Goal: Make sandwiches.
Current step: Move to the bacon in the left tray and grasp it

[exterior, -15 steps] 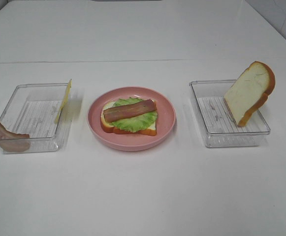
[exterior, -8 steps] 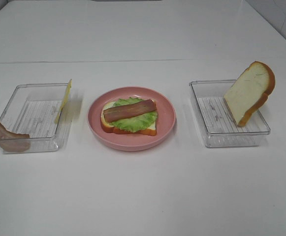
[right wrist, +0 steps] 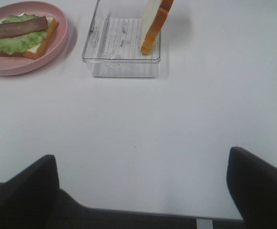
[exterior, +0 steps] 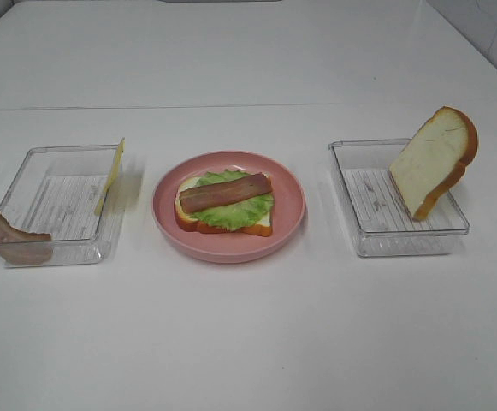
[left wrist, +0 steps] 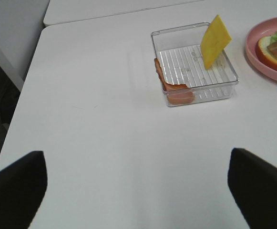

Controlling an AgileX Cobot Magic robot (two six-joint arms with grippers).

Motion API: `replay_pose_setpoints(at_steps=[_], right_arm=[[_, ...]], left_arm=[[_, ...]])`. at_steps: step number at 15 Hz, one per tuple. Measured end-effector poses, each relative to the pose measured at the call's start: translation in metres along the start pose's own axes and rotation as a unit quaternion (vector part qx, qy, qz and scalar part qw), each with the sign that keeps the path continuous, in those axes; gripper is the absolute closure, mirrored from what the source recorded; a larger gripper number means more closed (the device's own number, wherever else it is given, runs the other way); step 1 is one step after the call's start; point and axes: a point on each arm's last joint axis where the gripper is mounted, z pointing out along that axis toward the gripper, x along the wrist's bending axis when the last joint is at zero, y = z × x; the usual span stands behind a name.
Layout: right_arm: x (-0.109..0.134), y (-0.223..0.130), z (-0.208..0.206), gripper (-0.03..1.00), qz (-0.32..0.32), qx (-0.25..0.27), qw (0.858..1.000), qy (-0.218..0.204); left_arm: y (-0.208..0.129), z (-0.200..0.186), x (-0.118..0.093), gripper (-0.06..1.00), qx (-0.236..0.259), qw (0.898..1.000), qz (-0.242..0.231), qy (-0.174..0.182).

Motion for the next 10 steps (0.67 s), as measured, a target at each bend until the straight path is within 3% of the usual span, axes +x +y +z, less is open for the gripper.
replay_pose_setpoints(at_steps=[6,9,10], right_arm=[[0.000,0.000,0.000,0.05,0.001,0.000,1.000,0.002],[0.000,0.000,0.000,0.05,0.001,0.000,1.000,0.002],[0.000,0.000,0.000,0.05,0.001,0.000,1.000,0.002]], left_arm=[[0.000,0.001,0.004,-0.04,0.007,1.000,-0.022,0.020],[0.021,0.016,0.008,-0.04,0.116,0.991,-0.062,0.025],[0.037,0.028,0.009,-0.04,0.176,0.981,-0.070,0.025]])
